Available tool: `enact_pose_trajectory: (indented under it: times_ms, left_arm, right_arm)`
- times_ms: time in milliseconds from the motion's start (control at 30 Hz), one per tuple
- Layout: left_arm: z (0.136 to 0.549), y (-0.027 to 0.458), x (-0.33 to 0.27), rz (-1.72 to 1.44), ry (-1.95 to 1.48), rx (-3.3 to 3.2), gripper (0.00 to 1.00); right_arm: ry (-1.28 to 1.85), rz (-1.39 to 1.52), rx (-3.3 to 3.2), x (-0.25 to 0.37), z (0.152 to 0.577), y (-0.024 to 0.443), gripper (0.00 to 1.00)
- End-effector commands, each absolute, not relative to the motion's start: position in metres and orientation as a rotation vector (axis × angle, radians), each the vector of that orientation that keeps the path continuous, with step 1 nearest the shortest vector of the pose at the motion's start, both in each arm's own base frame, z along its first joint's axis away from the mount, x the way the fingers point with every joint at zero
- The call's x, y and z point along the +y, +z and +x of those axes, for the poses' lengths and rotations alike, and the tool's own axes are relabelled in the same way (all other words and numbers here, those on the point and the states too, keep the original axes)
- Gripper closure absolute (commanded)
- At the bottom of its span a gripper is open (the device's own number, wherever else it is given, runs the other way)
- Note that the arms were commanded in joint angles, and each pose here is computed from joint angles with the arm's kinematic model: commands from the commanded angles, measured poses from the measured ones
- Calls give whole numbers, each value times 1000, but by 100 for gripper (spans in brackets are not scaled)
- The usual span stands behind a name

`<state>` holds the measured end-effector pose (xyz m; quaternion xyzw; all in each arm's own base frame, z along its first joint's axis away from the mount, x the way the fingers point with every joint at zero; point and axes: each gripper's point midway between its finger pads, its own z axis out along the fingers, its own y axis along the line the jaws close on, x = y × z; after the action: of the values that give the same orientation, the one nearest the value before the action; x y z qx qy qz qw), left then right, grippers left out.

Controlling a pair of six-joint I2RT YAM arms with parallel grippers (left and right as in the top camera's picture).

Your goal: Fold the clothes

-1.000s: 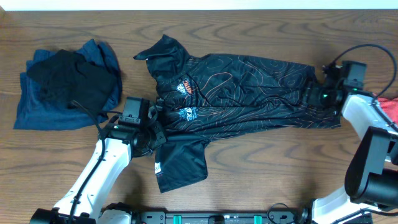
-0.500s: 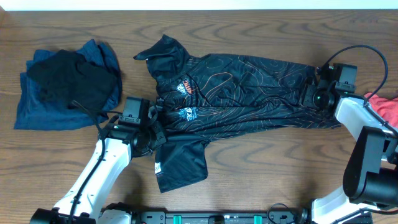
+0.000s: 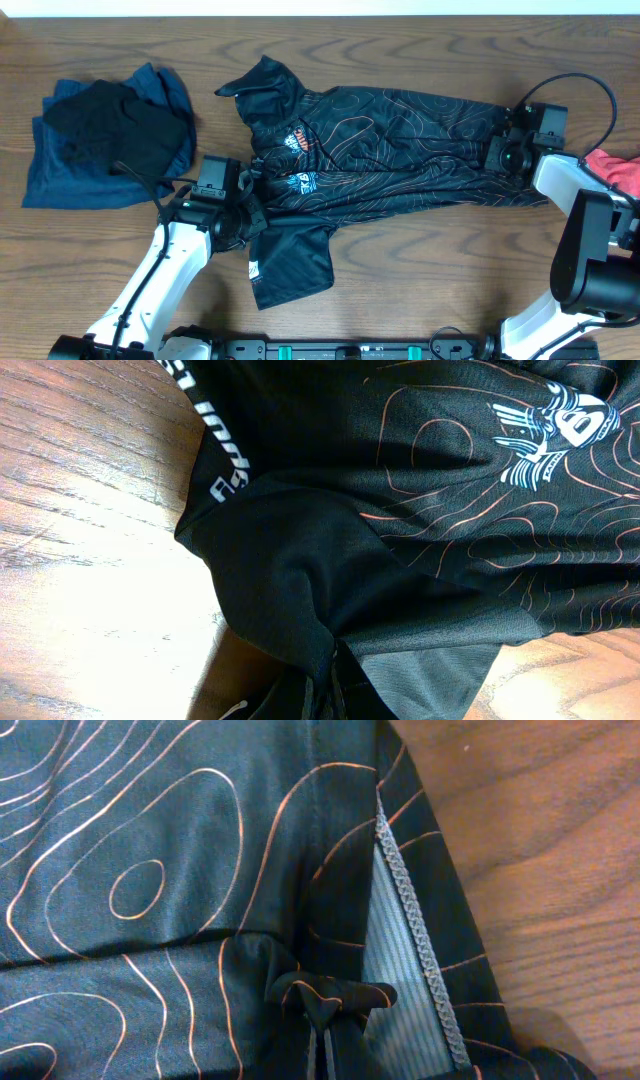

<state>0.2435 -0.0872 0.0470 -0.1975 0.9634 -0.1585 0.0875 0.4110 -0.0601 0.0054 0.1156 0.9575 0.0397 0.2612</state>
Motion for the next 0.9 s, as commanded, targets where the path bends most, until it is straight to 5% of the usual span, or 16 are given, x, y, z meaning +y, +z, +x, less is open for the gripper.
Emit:
enact_pose_trajectory:
  times_ms: [0, 300, 367, 433, 567, 867]
  left_arm:
    - [245, 46, -83, -575, -443, 2867, 94]
    - [248, 46, -80, -577, -421, 2857, 94]
    - [248, 46, -80, -576, -422, 2853, 94]
    - [250, 46, -81, -574, -425, 2848, 94]
    - [250, 46, -81, -573, -426, 2844, 94]
    - [250, 46, -81, -573, -426, 2844, 94]
  right_arm:
    - [148, 298, 2499, -55, 435, 35, 99]
    - [106, 400, 2053, -82, 513, 169, 99]
    - [95, 437, 2032, -87, 517, 168, 83]
    - [99, 439, 2062, -86, 517, 156, 49]
    - [87, 428, 2230, -81, 497, 120, 18]
    - [-248, 645, 2672, -114, 389, 55, 1]
